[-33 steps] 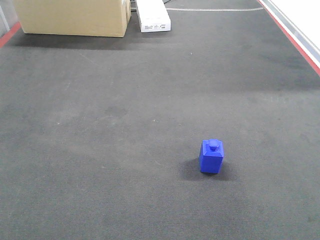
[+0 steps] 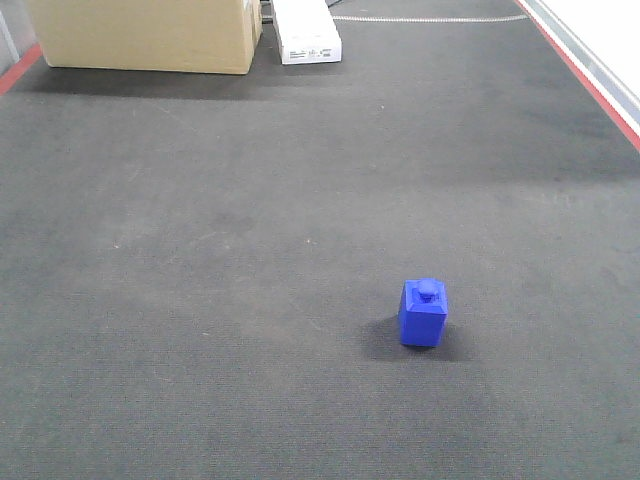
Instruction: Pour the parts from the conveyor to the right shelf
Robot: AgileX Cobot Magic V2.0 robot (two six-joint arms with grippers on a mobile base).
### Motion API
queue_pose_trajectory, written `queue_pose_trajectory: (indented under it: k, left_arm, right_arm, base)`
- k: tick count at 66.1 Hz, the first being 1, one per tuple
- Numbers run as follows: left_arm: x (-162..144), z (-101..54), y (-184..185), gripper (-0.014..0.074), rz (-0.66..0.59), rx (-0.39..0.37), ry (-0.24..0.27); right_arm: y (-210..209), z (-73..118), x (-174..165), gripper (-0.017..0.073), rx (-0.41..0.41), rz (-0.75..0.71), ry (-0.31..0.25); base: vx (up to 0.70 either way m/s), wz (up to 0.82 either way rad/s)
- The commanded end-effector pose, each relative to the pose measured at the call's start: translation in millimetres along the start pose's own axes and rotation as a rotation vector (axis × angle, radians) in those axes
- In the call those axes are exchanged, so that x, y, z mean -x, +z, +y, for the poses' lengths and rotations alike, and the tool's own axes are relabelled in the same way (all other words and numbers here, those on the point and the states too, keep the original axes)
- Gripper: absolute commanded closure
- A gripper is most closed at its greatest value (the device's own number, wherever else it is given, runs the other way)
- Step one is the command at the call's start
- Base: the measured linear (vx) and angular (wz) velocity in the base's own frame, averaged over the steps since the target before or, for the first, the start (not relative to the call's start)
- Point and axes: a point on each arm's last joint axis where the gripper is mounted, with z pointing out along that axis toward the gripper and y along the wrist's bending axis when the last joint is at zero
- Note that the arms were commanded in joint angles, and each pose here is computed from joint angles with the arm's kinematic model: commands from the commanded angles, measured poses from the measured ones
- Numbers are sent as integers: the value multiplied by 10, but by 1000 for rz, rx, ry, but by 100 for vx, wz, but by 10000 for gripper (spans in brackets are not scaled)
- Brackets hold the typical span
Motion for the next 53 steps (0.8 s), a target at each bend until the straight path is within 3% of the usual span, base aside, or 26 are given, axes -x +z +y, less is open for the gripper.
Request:
queue_pose_trajectory:
  k: [1, 40, 53]
  left_arm:
    - [142, -6, -27, 600, -113, -9, -14]
    - [142, 10, -28, 600, -114, 22, -13]
    - [141, 11, -26, 600, -112, 22, -13]
  right_arm:
    - [2, 5, 38, 568, 5, -64, -16]
    - [2, 6, 43, 568, 6, -68, -16]
    - [-19, 5, 197, 568, 8, -169, -15]
  base:
    - [0, 0]
    - [0, 0]
    - [0, 0]
